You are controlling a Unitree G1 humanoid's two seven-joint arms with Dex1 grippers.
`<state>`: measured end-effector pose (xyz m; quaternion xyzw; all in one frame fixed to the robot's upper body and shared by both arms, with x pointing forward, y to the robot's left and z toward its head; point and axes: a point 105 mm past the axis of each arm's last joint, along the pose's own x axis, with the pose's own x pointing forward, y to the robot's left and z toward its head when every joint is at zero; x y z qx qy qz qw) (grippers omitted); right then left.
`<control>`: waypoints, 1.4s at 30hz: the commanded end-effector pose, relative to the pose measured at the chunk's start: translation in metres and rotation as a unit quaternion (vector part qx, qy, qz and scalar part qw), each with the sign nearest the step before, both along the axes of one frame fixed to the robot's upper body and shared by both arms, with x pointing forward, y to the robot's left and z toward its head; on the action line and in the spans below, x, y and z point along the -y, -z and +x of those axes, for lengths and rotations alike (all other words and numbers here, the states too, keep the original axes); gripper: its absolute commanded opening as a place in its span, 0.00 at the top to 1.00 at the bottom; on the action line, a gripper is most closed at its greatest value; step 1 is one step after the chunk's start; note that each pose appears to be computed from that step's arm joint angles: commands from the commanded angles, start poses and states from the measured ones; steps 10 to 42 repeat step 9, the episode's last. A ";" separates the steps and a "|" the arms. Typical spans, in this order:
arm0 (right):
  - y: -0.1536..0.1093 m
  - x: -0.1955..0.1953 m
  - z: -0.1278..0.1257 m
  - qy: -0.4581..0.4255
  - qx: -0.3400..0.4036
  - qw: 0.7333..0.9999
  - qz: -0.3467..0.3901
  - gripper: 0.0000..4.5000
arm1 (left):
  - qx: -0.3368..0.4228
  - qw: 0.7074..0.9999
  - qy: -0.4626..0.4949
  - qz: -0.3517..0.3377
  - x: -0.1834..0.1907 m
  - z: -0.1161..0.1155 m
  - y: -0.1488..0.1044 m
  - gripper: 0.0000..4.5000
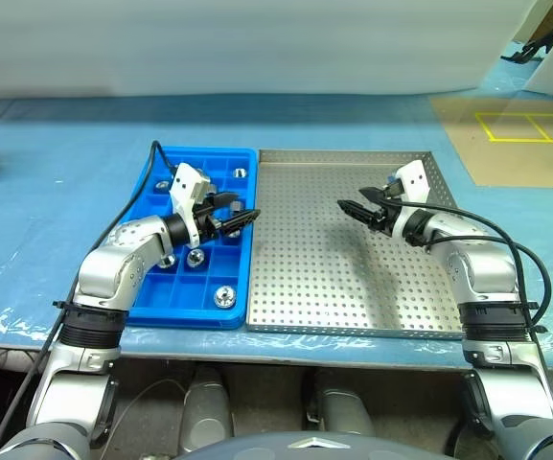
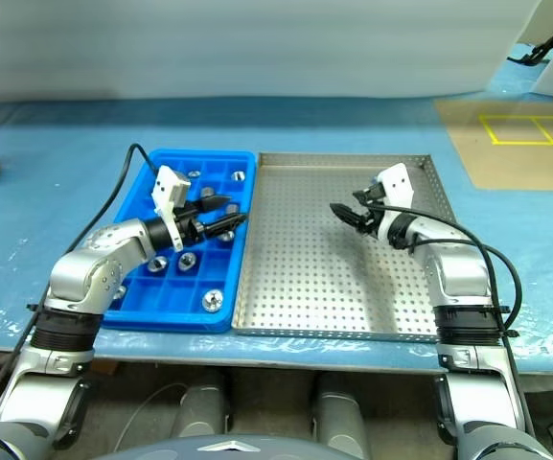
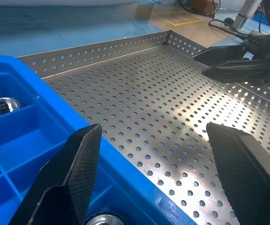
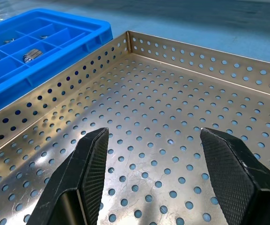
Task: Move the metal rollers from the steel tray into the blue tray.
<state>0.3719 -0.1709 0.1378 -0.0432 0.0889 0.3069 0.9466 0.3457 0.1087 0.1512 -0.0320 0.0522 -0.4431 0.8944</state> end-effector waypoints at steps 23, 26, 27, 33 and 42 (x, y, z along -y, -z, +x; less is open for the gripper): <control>-0.011 -0.002 0.002 -0.008 0.018 1.000 -0.002 0.29 | 0.027 1.000 -0.002 -0.004 -0.001 -0.004 -0.011 0.16; -0.011 -0.002 0.002 -0.008 0.018 1.000 -0.002 0.29 | 0.027 1.000 -0.002 -0.004 -0.001 -0.004 -0.011 0.16; -0.011 -0.002 0.002 -0.008 0.018 1.000 -0.002 0.29 | 0.027 1.000 -0.002 -0.004 -0.001 -0.004 -0.011 0.16; -0.011 -0.002 0.002 -0.008 0.018 1.000 -0.002 0.29 | 0.027 1.000 -0.002 -0.004 -0.001 -0.004 -0.011 0.16; -0.011 -0.002 0.002 -0.008 0.018 1.000 -0.002 0.29 | 0.027 1.000 -0.002 -0.004 -0.001 -0.004 -0.011 0.16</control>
